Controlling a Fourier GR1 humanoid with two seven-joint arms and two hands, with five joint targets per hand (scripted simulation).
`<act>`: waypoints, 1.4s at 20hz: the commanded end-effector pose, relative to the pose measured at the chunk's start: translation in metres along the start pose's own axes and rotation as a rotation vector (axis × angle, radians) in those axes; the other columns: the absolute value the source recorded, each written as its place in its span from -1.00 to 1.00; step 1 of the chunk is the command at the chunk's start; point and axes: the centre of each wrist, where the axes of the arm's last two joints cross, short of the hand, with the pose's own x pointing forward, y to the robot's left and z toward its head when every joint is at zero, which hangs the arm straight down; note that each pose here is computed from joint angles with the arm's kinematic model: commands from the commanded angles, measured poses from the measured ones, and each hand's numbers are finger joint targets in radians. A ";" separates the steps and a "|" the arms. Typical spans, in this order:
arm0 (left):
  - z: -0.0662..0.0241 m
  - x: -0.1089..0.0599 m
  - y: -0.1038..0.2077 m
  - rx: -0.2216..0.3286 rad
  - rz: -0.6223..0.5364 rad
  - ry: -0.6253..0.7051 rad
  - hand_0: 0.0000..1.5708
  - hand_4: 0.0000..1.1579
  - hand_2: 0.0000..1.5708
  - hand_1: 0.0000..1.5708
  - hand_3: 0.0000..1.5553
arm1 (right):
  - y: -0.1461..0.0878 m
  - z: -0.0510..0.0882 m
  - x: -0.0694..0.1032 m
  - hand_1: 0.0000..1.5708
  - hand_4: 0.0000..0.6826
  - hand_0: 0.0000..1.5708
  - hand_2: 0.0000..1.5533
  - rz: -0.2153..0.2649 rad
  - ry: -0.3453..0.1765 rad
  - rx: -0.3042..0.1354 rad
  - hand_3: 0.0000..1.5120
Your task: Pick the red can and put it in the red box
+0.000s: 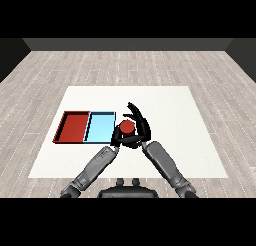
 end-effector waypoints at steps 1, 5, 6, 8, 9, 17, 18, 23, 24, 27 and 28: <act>-0.0269 -0.004 0.006 0.018 0.007 0.019 1.00 0.98 1.00 1.00 0.90 | -0.005 -0.009 0.022 -1.00 -1.00 -1.00 -1.00 0.026 -0.055 -0.033 -1.00; 0.0171 -0.023 0.029 0.036 0.037 0.053 1.00 0.96 1.00 1.00 0.91 | -0.038 -0.026 0.050 -1.00 -1.00 -1.00 -1.00 0.024 -0.111 -0.082 -1.00; 0.0090 -0.018 0.011 0.044 0.026 0.071 1.00 0.95 1.00 1.00 0.91 | -0.052 -0.011 0.045 -1.00 -1.00 -1.00 -1.00 0.014 -0.163 -0.069 -1.00; 0.0143 -0.019 0.017 0.067 -0.006 0.049 1.00 0.93 1.00 1.00 0.90 | -0.045 -0.017 0.073 -1.00 -1.00 -1.00 -1.00 0.061 -0.184 -0.144 -1.00; 0.0025 -0.012 0.027 0.064 -0.003 0.045 1.00 0.93 0.99 1.00 0.87 | -0.050 0.006 0.074 -1.00 -1.00 -1.00 -1.00 0.068 -0.200 -0.160 -1.00; 0.0120 0.006 0.075 0.119 -0.077 -0.019 1.00 0.94 1.00 1.00 0.88 | -0.122 0.026 0.069 -1.00 -1.00 -1.00 -1.00 0.069 -0.142 -0.272 -1.00; -0.0067 0.006 0.085 0.131 -0.107 -0.020 1.00 0.94 1.00 1.00 0.88 | -0.145 0.035 0.066 -1.00 -1.00 -1.00 -1.00 0.062 -0.135 -0.280 -1.00; -0.0011 0.010 0.125 0.192 -0.251 -0.009 1.00 0.92 0.97 1.00 0.86 | -0.163 0.061 0.044 -1.00 -1.00 -1.00 -1.00 0.139 -0.047 -0.305 -1.00; 0.0002 0.018 0.129 0.184 -0.251 -0.018 1.00 0.93 0.98 1.00 0.85 | -0.165 0.068 0.029 -1.00 -1.00 -1.00 -1.00 0.161 -0.022 -0.322 -1.00; -0.0044 0.032 0.150 0.214 -0.288 -0.010 1.00 0.94 0.98 1.00 0.83 | -0.178 0.090 0.031 -1.00 -1.00 -1.00 -1.00 0.167 0.039 -0.313 -1.00; -0.0230 0.034 0.147 0.251 -0.332 -0.021 1.00 0.96 0.97 1.00 0.82 | -0.179 0.088 0.010 -1.00 -1.00 -1.00 -1.00 0.166 0.054 -0.344 -1.00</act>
